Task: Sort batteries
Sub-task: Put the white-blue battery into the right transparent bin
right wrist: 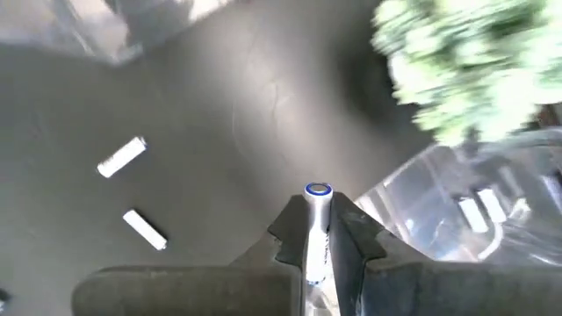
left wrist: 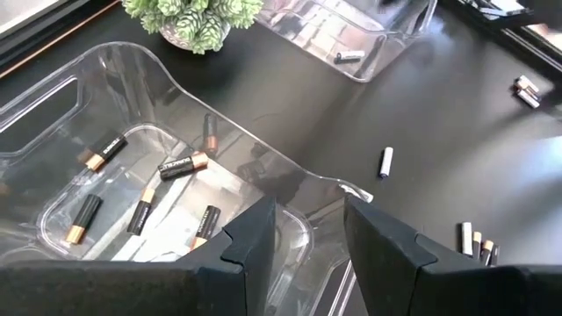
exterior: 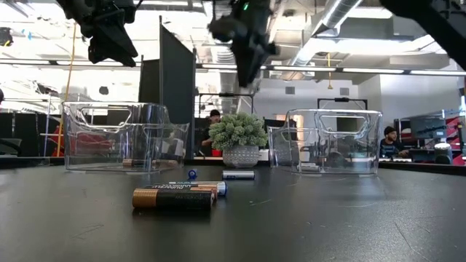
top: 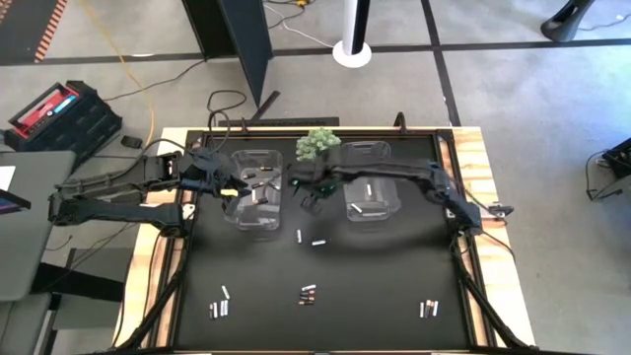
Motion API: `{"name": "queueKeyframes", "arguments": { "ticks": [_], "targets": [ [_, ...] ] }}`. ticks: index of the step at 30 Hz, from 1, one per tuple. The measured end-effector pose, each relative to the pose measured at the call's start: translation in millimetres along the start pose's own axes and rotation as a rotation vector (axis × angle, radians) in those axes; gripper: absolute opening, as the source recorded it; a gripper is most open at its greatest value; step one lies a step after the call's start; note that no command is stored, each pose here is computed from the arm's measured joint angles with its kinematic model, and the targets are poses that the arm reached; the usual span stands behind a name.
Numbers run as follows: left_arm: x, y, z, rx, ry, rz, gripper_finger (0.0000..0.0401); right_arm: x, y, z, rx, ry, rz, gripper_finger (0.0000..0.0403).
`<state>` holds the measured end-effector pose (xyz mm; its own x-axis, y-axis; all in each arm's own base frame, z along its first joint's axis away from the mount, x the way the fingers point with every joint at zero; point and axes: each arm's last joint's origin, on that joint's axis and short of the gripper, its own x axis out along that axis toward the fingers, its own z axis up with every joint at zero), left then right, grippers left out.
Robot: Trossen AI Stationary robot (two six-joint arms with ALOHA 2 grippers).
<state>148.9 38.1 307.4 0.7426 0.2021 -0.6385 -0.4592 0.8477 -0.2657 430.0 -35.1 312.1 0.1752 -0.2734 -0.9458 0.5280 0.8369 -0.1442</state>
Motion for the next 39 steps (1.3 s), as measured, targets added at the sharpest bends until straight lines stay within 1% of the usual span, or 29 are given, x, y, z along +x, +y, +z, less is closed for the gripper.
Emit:
{"name": "queueKeyframes", "arguments": {
  "ticks": [2, 5, 7, 11, 13, 15, 19, 21, 27, 30, 33, 35, 39],
  "targets": [
    [0, 0, 0, 0.000, 0.000, 0.000, 0.0133, -17, -14, -1, 0.036, -0.030, -0.001, 0.0045],
    [0, 0, 0, 0.000, 0.001, 0.000, 0.0133, -37, -33, -6, 0.079, -0.077, -0.082, 0.0045],
    [0, 0, 0, 0.000, 0.001, 0.000, 0.0133, -43, -45, -7, 0.114, -0.089, -0.135, 0.0045],
    [0, 0, 0, 0.000, 0.002, 0.001, 0.0133, -47, -64, -3, 0.157, -0.103, -0.152, 0.0045],
    [0, 0, -1, 0.000, 0.011, 0.004, 0.0133, -42, -71, 0, 0.170, -0.093, -0.162, 0.0045],
    [0, 1, -3, 0.000, 0.031, 0.012, 0.0133, -31, -76, 0, 0.172, -0.055, -0.182, 0.0045],
    [0, 2, -7, 0.001, 0.068, 0.026, 0.0133, 3, -83, -6, 0.189, 0.066, -0.240, 0.0045],
    [0, 3, -7, 0.001, 0.073, 0.028, 0.0133, 20, -86, -10, 0.193, 0.097, -0.249, 0.0045],
    [0, 3, -7, 0.029, 0.076, 0.028, 0.0133, 44, -96, -29, 0.316, 0.040, -0.125, 0.0045],
    [0, 3, -7, 0.057, 0.076, 0.027, 0.0133, 55, -103, -45, 0.388, 0.029, -0.061, 0.0045],
    [0, 3, -7, 0.066, 0.077, 0.026, 0.0133, 63, -109, -65, 0.437, 0.046, -0.045, 0.0045],
    [0, 3, -7, 0.066, 0.076, 0.026, 0.0133, 69, -113, -76, 0.443, 0.063, -0.018, 0.0045],
    [0, 3, -7, 0.066, 0.076, 0.026, 0.0133, 86, -115, -89, 0.384, 0.070, 0.068, 0.0045]
  ]
}}
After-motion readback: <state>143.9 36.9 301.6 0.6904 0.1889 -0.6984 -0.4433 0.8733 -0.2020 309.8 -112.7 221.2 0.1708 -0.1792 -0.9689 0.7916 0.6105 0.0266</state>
